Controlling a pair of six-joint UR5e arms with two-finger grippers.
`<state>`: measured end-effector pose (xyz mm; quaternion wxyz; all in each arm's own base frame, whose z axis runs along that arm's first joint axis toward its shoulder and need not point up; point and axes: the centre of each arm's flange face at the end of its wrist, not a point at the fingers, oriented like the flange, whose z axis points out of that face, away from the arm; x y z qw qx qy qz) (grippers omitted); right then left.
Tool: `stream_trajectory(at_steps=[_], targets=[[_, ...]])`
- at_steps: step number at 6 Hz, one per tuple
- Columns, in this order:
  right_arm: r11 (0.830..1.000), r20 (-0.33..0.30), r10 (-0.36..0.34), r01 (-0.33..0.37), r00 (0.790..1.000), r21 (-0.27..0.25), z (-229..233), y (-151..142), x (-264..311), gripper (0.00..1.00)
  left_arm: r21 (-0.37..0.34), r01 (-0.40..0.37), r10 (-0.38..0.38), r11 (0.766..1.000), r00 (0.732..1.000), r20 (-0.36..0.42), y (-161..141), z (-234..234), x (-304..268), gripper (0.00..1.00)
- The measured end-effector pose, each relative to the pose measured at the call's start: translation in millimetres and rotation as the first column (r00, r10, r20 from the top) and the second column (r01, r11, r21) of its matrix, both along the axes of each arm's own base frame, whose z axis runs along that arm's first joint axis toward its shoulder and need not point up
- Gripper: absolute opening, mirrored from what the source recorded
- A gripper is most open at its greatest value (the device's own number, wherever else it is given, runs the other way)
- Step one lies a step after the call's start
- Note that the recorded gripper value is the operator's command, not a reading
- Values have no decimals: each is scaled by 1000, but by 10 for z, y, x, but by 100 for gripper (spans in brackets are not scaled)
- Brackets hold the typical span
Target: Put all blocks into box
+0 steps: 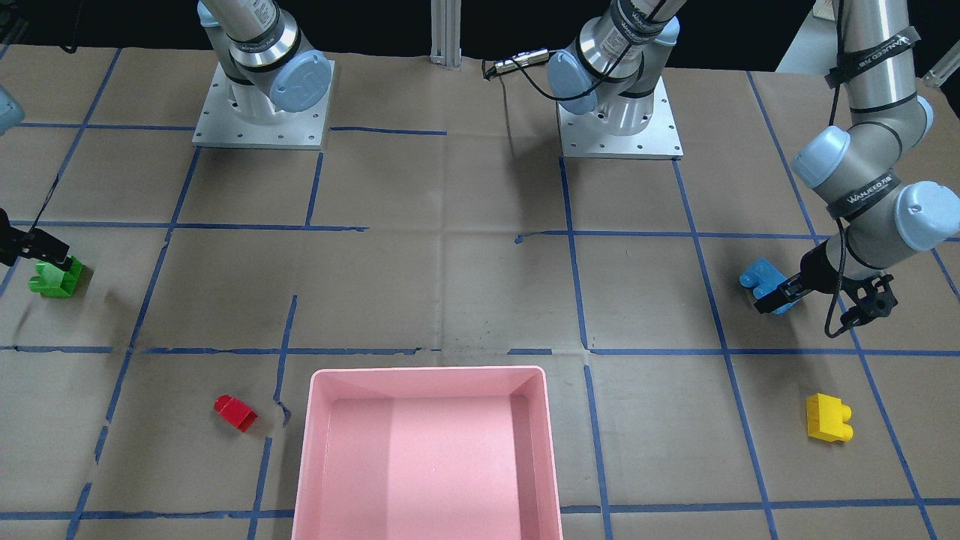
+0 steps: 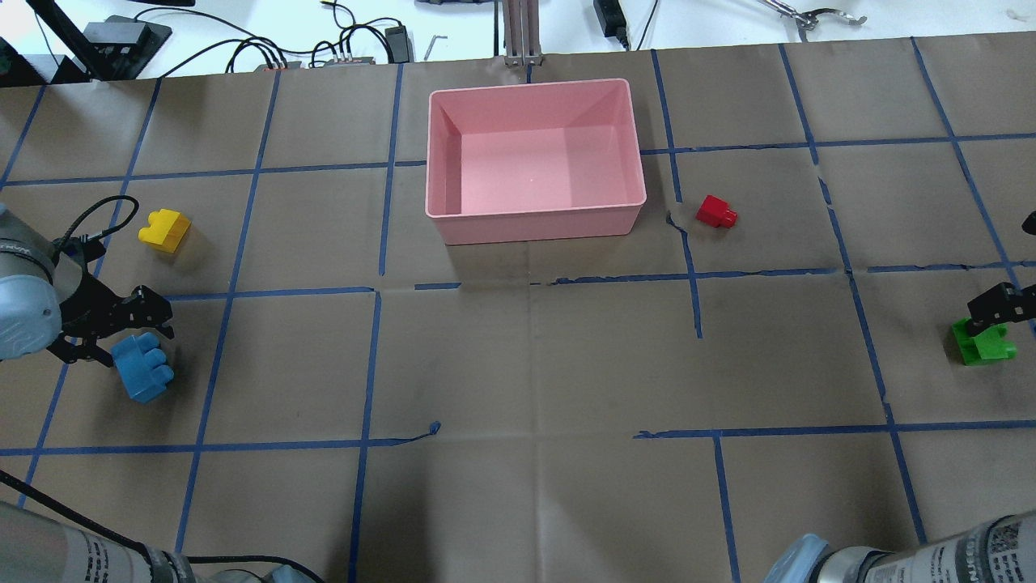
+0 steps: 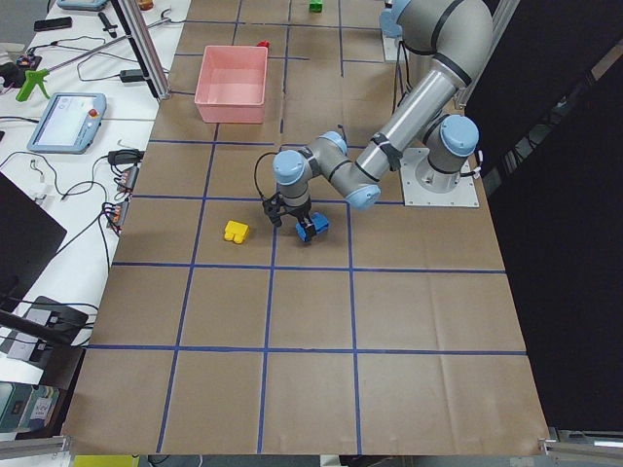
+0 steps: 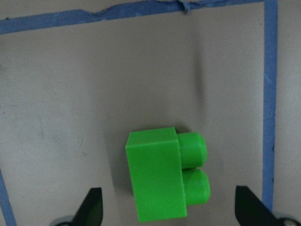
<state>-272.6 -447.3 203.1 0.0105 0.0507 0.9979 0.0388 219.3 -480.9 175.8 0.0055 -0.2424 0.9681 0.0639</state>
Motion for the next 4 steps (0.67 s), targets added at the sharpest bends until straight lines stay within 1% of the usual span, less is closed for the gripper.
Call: stream_trajectory(at_steps=[1,2,3,4], targets=[[1000,4,0,0,1000,-1,-129,-23,-16,99,8,-7,7,1000,1000,-3,45,-33,41,54],[1000,10,2,-2,1000,3,-201,-27,-18,99,16,-18,18,1000,1000,-6,89,-39,93,31],[1000,11,6,-6,1000,9,-231,-20,-15,95,29,-30,30,999,999,-14,110,-17,116,15],[1000,11,8,-8,1000,13,-244,-12,-12,78,42,-50,52,998,998,-23,113,14,106,7]])
